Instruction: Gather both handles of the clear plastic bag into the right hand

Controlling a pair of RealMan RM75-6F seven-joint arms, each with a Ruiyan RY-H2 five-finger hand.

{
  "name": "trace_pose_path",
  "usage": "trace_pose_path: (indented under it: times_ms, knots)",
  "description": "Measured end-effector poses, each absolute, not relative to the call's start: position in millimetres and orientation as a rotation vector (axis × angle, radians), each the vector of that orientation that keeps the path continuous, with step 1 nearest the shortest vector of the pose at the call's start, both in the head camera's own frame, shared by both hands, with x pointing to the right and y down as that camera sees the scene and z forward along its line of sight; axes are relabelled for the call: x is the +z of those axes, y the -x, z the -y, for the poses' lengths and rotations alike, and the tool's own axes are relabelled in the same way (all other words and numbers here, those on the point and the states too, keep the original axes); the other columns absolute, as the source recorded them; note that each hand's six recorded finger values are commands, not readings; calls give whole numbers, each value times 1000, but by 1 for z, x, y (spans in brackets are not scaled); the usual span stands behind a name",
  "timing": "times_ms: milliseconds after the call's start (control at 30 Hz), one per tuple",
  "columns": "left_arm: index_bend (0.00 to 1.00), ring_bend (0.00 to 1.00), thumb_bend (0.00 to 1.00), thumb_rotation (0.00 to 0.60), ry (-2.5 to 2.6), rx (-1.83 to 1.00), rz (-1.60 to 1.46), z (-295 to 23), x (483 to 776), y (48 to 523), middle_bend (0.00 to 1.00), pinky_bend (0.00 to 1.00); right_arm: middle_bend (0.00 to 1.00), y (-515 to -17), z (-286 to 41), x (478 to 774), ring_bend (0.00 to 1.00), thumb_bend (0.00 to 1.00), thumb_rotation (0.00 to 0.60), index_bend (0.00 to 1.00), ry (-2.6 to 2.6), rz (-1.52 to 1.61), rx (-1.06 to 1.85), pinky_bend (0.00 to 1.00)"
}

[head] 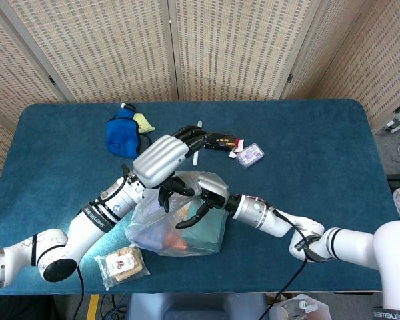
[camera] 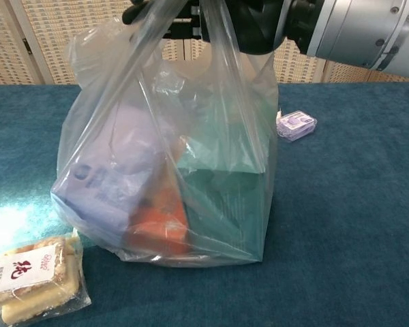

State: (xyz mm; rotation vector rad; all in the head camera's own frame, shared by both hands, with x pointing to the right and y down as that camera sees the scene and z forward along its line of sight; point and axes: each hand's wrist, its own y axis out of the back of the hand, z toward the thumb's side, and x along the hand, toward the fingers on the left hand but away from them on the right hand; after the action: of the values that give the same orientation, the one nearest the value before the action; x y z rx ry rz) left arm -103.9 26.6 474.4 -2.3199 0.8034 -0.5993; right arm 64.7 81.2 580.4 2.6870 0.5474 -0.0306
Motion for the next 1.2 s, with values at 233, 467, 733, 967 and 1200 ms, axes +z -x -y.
trace_pose_path:
  times_ms: [233, 467, 733, 967, 1200]
  knots:
    - [34, 117, 96, 600, 2318, -599, -835, -23, 474, 106, 200, 70, 555, -66, -75, 582, 402, 0, 600, 457, -2687, -554, -44, 389]
    - [30, 118, 96, 600, 2312, -572, -883, -19, 471, 107, 200, 70, 483, -68, -77, 578, 389, 0, 600, 458, -2693, -546, -23, 389]
    - [30, 118, 96, 600, 2292, -553, -936, -16, 468, 111, 200, 70, 414, -72, -75, 574, 329, 0, 600, 450, -2675, -568, 13, 389]
    - [15, 118, 96, 600, 2279, -537, -978, -12, 465, 114, 200, 70, 388, -70, -76, 574, 311, 0, 600, 446, -2645, -571, 29, 389]
    - [0, 118, 96, 600, 2266, -512, -1017, -11, 463, 116, 200, 70, 444, -68, -77, 574, 361, 0, 600, 446, -2639, -574, 23, 427]
